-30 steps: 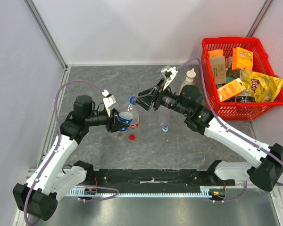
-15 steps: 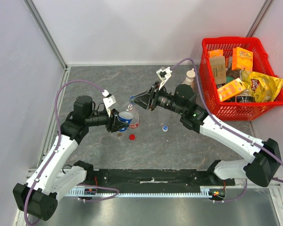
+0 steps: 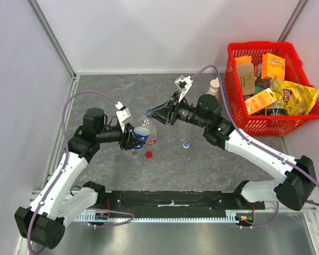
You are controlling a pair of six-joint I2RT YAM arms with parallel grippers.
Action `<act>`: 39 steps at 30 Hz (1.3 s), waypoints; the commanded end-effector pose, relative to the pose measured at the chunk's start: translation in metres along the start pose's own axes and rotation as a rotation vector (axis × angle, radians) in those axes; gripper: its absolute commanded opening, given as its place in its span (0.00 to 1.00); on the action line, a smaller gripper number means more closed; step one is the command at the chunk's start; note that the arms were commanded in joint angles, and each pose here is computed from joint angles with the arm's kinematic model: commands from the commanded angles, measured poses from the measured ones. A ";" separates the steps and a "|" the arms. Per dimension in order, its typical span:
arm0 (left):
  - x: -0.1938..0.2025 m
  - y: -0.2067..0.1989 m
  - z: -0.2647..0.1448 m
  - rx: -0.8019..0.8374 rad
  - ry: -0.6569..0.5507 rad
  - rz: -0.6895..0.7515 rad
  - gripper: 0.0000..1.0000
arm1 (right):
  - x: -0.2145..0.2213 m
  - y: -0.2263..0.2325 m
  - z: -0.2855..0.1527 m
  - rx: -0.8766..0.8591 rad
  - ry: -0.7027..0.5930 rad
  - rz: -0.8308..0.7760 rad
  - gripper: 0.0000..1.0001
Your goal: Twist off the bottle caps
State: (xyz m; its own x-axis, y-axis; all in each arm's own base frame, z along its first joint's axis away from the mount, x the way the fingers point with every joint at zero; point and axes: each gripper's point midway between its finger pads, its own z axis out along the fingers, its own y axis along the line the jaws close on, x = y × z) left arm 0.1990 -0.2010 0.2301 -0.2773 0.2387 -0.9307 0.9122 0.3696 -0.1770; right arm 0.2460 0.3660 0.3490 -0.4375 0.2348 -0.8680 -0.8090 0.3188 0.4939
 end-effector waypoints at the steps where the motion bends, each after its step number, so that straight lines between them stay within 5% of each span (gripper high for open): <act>1: -0.030 -0.018 -0.008 0.076 -0.063 0.095 0.37 | -0.009 0.023 -0.009 -0.094 0.000 -0.099 0.00; 22: -0.055 -0.088 -0.032 0.429 -0.149 0.164 0.34 | -0.016 0.116 -0.068 -0.563 -0.065 -0.286 0.00; 39: -0.061 -0.113 -0.042 0.645 -0.171 0.099 0.30 | -0.011 0.142 -0.099 -0.704 -0.081 -0.430 0.00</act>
State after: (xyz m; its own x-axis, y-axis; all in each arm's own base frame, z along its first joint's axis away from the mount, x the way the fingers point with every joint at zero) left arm 0.1056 -0.2205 0.3008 -0.2436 0.1213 -0.9623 0.9418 -0.2074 -0.2645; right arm 0.1247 0.3292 0.4159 -0.0801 0.2861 -0.9549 -0.9872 -0.1553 0.0362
